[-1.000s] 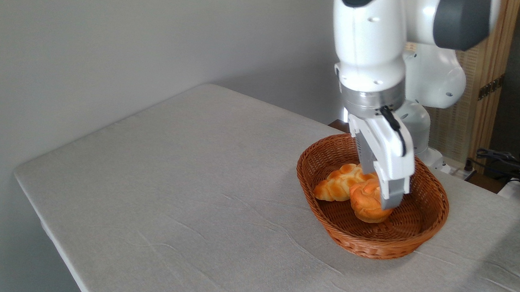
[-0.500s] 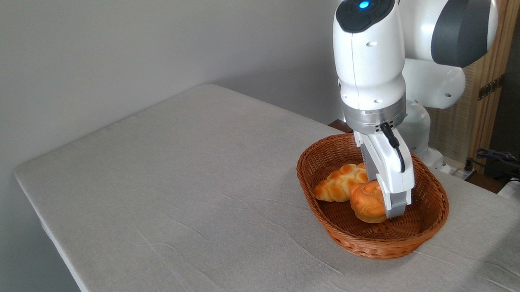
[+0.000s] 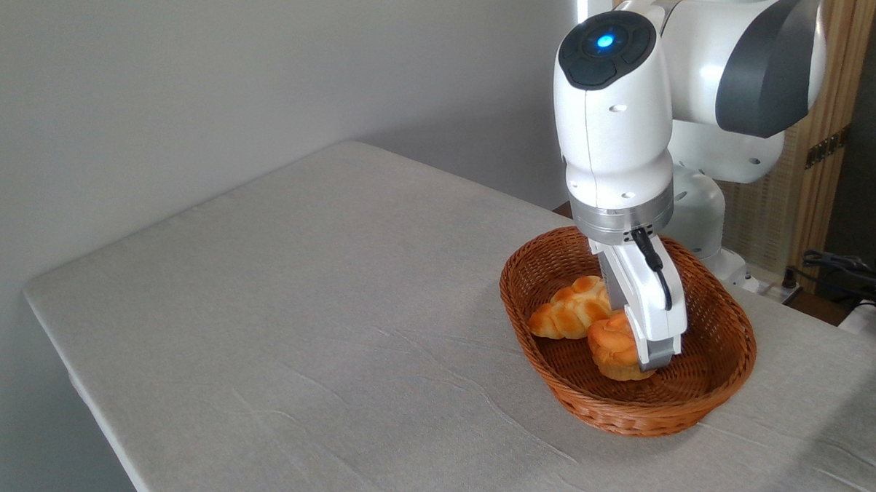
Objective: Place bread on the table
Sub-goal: 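Close the gripper on the round golden bun in the basket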
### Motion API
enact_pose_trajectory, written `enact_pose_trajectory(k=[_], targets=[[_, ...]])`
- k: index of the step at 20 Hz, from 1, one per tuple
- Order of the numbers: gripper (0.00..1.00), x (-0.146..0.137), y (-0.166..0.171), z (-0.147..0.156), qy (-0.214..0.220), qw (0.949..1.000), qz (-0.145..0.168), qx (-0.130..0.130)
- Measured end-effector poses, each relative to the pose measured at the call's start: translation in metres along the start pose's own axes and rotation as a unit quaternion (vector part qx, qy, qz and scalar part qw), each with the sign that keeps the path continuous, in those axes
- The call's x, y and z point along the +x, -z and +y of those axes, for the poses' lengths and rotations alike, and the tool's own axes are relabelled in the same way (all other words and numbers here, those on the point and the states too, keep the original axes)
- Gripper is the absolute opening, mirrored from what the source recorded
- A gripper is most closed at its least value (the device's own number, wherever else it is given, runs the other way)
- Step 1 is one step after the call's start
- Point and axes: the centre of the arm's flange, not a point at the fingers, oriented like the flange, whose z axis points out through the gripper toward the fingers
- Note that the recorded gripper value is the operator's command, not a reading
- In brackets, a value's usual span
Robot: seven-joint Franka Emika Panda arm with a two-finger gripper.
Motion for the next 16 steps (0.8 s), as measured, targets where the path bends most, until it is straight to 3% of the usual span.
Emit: enact_pose_trajectory(k=[3,9,11,16], targets=[[0.93,0.001,-0.0008,-0.0005,0.001,1.0,0.004,-0.001],[0.46,0.0019,-0.0054,-0.0018,0.001,1.0,0.003,-0.007],[0.38,0.0024,-0.006,-0.002,0.0,1.0,0.003,-0.008],[0.36,0.0081,-0.006,-0.0035,-0.007,0.9999,0.001,-0.007]])
